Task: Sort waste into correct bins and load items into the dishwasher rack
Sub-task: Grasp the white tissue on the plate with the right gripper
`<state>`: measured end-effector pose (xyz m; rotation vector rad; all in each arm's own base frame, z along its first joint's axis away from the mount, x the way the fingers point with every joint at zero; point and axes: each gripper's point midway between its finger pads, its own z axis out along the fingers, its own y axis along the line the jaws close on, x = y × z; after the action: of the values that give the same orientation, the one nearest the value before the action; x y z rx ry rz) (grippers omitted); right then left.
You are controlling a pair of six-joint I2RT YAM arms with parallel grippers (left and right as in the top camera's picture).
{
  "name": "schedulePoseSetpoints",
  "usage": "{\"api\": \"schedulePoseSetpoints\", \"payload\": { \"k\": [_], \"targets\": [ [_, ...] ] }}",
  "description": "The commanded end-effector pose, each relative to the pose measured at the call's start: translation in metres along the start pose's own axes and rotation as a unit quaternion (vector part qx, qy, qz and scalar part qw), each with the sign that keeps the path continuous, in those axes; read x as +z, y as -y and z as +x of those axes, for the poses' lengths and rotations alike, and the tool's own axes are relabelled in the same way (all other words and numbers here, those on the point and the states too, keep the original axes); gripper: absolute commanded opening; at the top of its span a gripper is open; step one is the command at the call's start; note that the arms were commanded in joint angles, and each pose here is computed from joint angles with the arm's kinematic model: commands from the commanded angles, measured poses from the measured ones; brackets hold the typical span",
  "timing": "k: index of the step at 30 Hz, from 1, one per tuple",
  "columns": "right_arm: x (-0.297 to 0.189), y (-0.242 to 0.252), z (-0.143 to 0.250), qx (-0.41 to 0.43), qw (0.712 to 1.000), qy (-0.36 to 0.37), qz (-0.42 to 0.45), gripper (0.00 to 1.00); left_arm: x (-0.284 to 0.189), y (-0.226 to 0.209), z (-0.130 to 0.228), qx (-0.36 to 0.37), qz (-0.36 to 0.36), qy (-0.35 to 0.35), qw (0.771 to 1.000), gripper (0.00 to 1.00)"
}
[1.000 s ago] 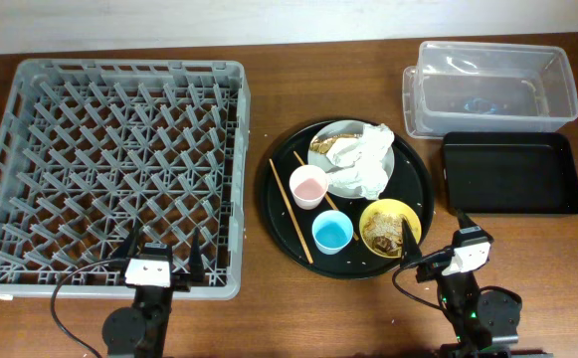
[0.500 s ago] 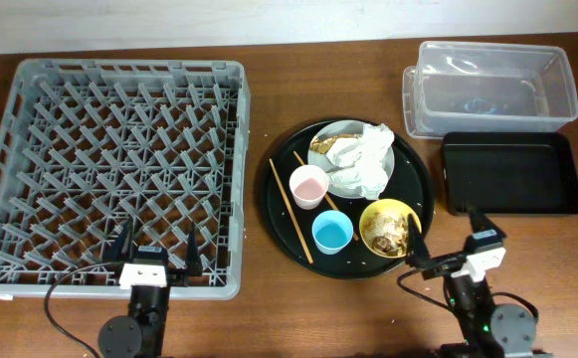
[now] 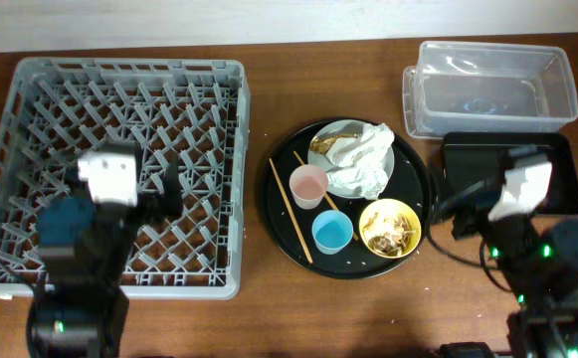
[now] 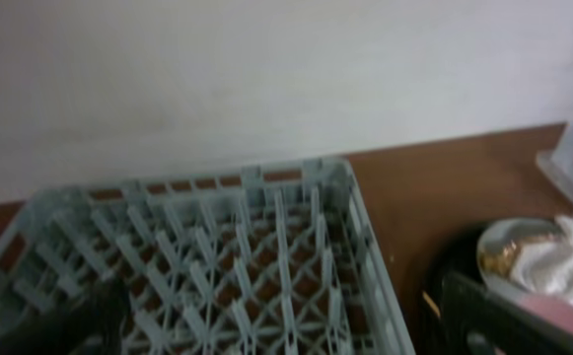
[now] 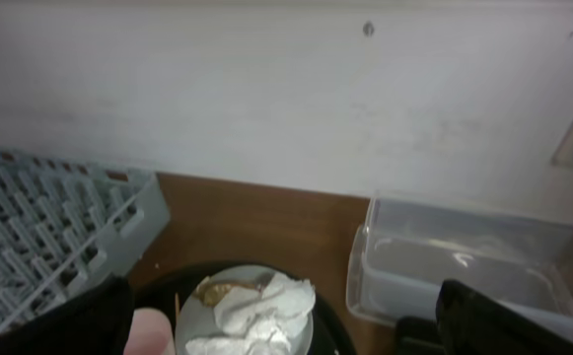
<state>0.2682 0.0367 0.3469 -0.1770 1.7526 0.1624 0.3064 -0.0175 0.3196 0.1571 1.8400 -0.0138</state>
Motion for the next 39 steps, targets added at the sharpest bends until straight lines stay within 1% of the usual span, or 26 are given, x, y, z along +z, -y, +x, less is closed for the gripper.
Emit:
{"api": "schedulePoseSetpoints", "payload": {
  "k": [1,3,6,7,8,10,12,13,14,15,17,18,19,20,22,23,24,25,26,27,28,31,36,37,38,39],
  "targets": [
    [0.018,-0.004,-0.014,0.012,0.998,-0.056,-0.026,0.98,0.026,-0.003,-0.016,0.000,0.010,-0.065,0.998,1.00],
    [0.035,-0.007,-0.010,0.027,0.993,-0.105,-0.047,0.98,0.045,-0.004,-0.013,-0.005,0.016,-0.118,0.993,1.00],
    [0.056,-0.015,-0.009,0.045,0.984,-0.153,-0.085,0.98,0.066,-0.005,-0.004,-0.013,0.025,-0.186,0.982,1.00],
    [0.061,-0.017,-0.010,0.049,0.981,-0.163,-0.092,0.98,0.069,-0.002,-0.004,-0.017,0.035,-0.199,0.979,1.00],
    [0.071,-0.020,-0.013,0.059,0.975,-0.185,-0.108,0.98,0.076,0.003,-0.007,-0.022,0.052,-0.218,0.974,1.00],
    [0.085,-0.023,-0.017,0.078,0.961,-0.233,-0.126,0.98,0.088,0.002,-0.016,-0.028,0.060,-0.256,0.964,1.00],
    [0.098,-0.035,-0.014,0.085,0.945,-0.283,-0.142,0.98,0.096,0.015,-0.024,-0.044,0.103,-0.282,0.953,1.00],
    [0.109,-0.045,-0.010,0.086,0.934,-0.311,-0.155,0.98,0.102,0.020,-0.020,-0.053,0.119,-0.305,0.943,1.00],
    [0.119,-0.050,-0.007,0.084,0.930,-0.319,-0.161,0.99,0.108,0.020,-0.014,-0.054,0.119,-0.315,0.940,1.00],
    [0.133,-0.052,-0.002,0.082,0.929,-0.321,-0.165,0.98,0.115,0.016,-0.008,-0.051,0.109,-0.324,0.938,1.00],
    [0.157,-0.050,0.023,0.117,0.915,-0.354,-0.155,0.98,0.122,-0.001,0.004,-0.035,0.061,-0.343,0.937,1.00],
    [0.164,-0.050,0.039,0.152,0.900,-0.381,-0.144,0.98,0.124,-0.002,0.007,-0.034,0.058,-0.346,0.936,1.00],
    [0.172,-0.054,0.052,0.164,0.889,-0.399,-0.153,0.98,0.124,-0.002,0.007,-0.034,0.058,-0.347,0.936,1.00],
    [0.180,-0.060,0.068,0.181,0.874,-0.420,-0.162,0.90,0.124,-0.002,0.007,-0.034,0.058,-0.347,0.935,1.00],
    [0.196,-0.048,0.109,0.244,0.844,-0.474,-0.049,0.89,0.124,-0.002,0.007,-0.034,0.058,-0.347,0.935,1.00],
    [0.199,-0.028,0.141,0.277,0.816,-0.500,0.085,0.88,0.124,-0.002,0.007,-0.034,0.058,-0.347,0.935,1.00],
    [0.202,-0.019,0.161,0.289,0.797,-0.503,0.169,0.88,0.124,-0.002,0.007,-0.034,0.058,-0.347,0.935,1.00],
    [0.206,-0.020,0.172,0.294,0.789,-0.504,0.194,0.89,0.124,-0.002,0.007,-0.034,0.058,-0.347,0.935,1.00],
    [0.219,-0.029,0.201,0.315,0.767,-0.507,0.237,0.89,0.124,-0.002,0.007,-0.034,0.058,-0.347,0.935,1.00],
    [0.228,-0.035,0.219,0.331,0.753,-0.510,0.253,0.95,0.124,-0.002,0.007,-0.034,0.058,-0.347,0.935,1.00],
    [0.234,-0.038,0.231,0.342,0.744,-0.509,0.263,0.98,0.124,-0.002,0.007,-0.034,0.058,-0.347,0.935,1.00],
    [0.259,-0.041,0.264,0.356,0.739,-0.505,0.269,0.98,0.124,-0.002,0.007,-0.034,0.058,-0.347,0.935,1.00],
    [0.256,-0.038,0.298,0.340,0.722,-0.530,0.288,0.99,0.124,-0.002,0.007,-0.034,0.058,-0.347,0.935,1.00],
    [0.254,-0.038,0.301,0.338,0.719,-0.533,0.290,0.95,0.124,-0.002,0.007,-0.034,0.058,-0.347,0.935,1.00],
    [0.253,-0.038,0.303,0.336,0.719,-0.535,0.289,0.86,0.124,-0.002,0.007,-0.034,0.058,-0.347,0.935,1.00],
    [0.252,-0.038,0.303,0.332,0.720,-0.538,0.287,0.72,0.124,-0.002,0.007,-0.034,0.058,-0.347,0.935,1.00]
  ]
}}
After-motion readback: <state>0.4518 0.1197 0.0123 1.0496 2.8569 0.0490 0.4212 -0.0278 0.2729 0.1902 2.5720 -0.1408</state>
